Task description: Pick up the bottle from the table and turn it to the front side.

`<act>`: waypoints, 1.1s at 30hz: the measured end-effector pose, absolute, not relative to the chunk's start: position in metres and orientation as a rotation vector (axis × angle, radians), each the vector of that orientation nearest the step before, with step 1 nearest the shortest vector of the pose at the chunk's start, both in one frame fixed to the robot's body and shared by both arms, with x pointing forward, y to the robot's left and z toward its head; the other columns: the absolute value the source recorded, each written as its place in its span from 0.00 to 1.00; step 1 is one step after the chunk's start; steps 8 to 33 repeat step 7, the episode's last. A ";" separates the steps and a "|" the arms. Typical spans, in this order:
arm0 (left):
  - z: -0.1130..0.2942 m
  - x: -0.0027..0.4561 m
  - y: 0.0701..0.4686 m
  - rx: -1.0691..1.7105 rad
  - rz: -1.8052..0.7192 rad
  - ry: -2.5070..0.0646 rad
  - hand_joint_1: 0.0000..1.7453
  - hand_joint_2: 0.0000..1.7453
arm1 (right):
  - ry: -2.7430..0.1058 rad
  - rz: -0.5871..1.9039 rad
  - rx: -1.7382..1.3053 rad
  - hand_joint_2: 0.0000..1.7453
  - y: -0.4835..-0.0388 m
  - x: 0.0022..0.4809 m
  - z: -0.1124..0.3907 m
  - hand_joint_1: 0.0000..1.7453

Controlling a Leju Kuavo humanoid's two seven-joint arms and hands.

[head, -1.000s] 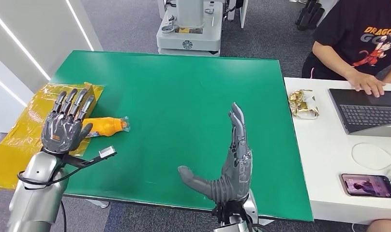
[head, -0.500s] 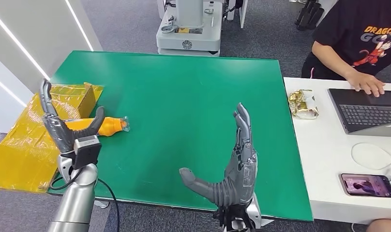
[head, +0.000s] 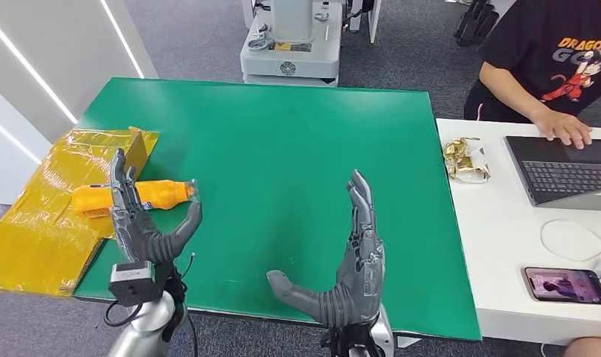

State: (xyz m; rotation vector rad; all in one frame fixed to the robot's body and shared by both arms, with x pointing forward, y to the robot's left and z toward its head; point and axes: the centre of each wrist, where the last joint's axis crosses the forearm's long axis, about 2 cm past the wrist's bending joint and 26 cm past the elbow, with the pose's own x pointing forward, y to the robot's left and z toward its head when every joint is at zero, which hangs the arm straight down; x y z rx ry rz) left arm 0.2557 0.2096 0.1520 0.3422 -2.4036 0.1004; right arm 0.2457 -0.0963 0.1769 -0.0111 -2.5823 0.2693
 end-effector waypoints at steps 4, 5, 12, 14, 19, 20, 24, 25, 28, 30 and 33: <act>0.153 0.241 0.205 0.264 0.106 -2.408 0.00 1.00 | -2.581 0.269 0.012 1.00 -0.092 0.247 0.178 0.00; 0.154 0.238 0.204 0.251 0.111 -2.410 0.00 1.00 | -2.582 0.269 0.018 1.00 -0.091 0.248 0.180 0.00; 0.156 0.235 0.202 0.234 0.122 -2.414 0.00 1.00 | -2.585 0.270 0.027 1.00 -0.088 0.249 0.181 0.00; 0.156 0.235 0.202 0.234 0.122 -2.414 0.00 1.00 | -2.585 0.270 0.027 1.00 -0.088 0.249 0.181 0.00; 0.156 0.235 0.202 0.234 0.122 -2.414 0.00 1.00 | -2.585 0.270 0.027 1.00 -0.088 0.249 0.181 0.00; 0.156 0.235 0.202 0.234 0.122 -2.414 0.00 1.00 | -2.585 0.270 0.027 1.00 -0.088 0.249 0.181 0.00; 0.156 0.235 0.202 0.234 0.122 -2.414 0.00 1.00 | -2.585 0.270 0.027 1.00 -0.088 0.249 0.181 0.00; 0.156 0.235 0.202 0.234 0.122 -2.414 0.00 1.00 | -2.585 0.270 0.027 1.00 -0.088 0.249 0.181 0.00; 0.156 0.235 0.202 0.234 0.122 -2.414 0.00 1.00 | -2.585 0.270 0.027 1.00 -0.088 0.249 0.181 0.00; 0.156 0.235 0.202 0.234 0.122 -2.414 0.00 1.00 | -2.585 0.270 0.027 1.00 -0.088 0.249 0.181 0.00; 0.156 0.235 0.202 0.234 0.122 -2.414 0.00 1.00 | -2.585 0.270 0.027 1.00 -0.088 0.249 0.181 0.00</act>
